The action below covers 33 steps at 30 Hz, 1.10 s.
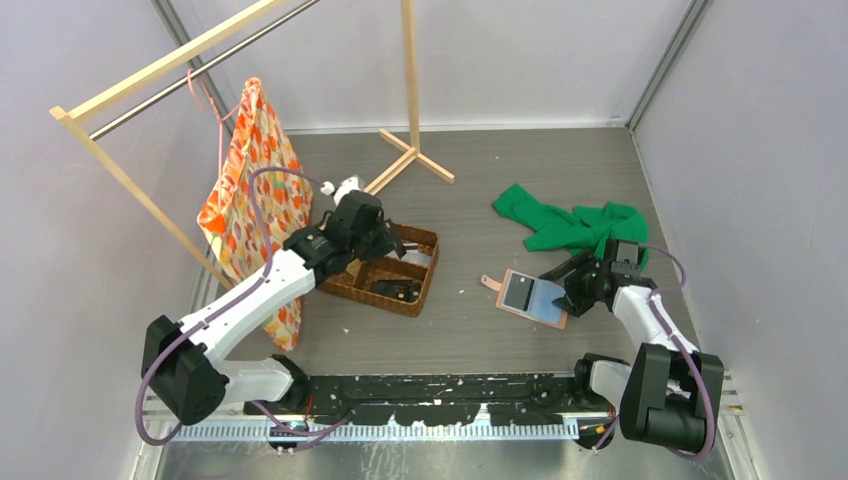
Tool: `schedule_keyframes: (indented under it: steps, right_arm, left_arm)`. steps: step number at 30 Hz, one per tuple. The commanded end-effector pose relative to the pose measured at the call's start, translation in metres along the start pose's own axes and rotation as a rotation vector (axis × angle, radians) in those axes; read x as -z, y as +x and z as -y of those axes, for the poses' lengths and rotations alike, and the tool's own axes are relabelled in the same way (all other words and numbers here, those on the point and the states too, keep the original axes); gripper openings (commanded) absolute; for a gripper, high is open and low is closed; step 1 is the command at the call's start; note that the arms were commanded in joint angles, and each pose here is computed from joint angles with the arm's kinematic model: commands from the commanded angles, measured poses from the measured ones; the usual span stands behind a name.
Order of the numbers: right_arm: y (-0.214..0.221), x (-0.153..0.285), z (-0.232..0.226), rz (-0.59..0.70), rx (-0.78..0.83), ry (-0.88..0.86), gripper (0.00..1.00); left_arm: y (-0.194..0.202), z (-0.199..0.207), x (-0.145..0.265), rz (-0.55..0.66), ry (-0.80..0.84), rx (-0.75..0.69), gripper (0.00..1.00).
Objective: Take the credit cards out of the card holder
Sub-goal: Place the credit card in the storage box.
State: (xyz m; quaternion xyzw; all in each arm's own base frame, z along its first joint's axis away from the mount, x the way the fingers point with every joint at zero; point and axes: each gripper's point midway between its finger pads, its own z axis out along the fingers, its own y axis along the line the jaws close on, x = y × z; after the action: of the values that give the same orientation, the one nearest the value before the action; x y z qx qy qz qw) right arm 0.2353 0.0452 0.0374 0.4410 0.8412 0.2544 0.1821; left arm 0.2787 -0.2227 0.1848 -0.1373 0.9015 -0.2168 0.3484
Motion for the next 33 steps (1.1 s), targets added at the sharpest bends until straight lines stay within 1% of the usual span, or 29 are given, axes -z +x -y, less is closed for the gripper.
schedule_keyframes:
  steps: [1,3,6,11,14,19,25,28,29,31,33]
  right_arm:
    - [-0.007,0.012,0.002,0.047,0.022,0.052,0.69]
    - [-0.009,0.014,0.000,0.051,0.024,0.052,0.70]
    - [-0.010,0.014,0.000,0.047,0.024,0.057,0.70]
    - [-0.009,0.013,0.002,0.043,0.024,0.067,0.69]
    - [-0.009,0.012,0.003,0.041,0.022,0.070,0.69]
    - [-0.009,0.011,0.004,0.038,0.022,0.074,0.70]
    - [-0.007,0.010,0.006,0.033,0.022,0.077,0.70]
    - [-0.006,0.010,0.007,0.031,0.023,0.079,0.70]
    - [-0.006,0.011,0.007,0.031,0.024,0.079,0.70]
    - [-0.006,0.011,0.007,0.032,0.026,0.079,0.69]
    - [-0.006,0.011,0.007,0.033,0.026,0.079,0.70]
  left_arm:
    - [-0.013,-0.016,0.005,0.100,-0.026,0.158,0.00]
    - [-0.011,-0.016,0.002,0.111,-0.011,0.213,0.00]
    - [-0.005,-0.026,-0.003,0.116,-0.040,0.267,0.00]
    - [0.007,-0.033,-0.010,0.136,0.010,0.407,0.00]
    - [0.013,-0.040,-0.008,0.142,-0.005,0.465,0.00]
    - [0.023,-0.051,-0.010,0.152,-0.020,0.530,0.00]
    - [0.034,-0.044,-0.020,0.105,0.015,0.591,0.00]
    - [0.039,-0.037,-0.026,0.076,0.044,0.590,0.00]
    - [0.041,-0.033,-0.027,0.062,0.058,0.584,0.03]
    - [0.044,-0.027,-0.027,0.038,0.074,0.573,0.21]
    - [0.044,-0.020,-0.024,0.030,0.093,0.545,0.33]
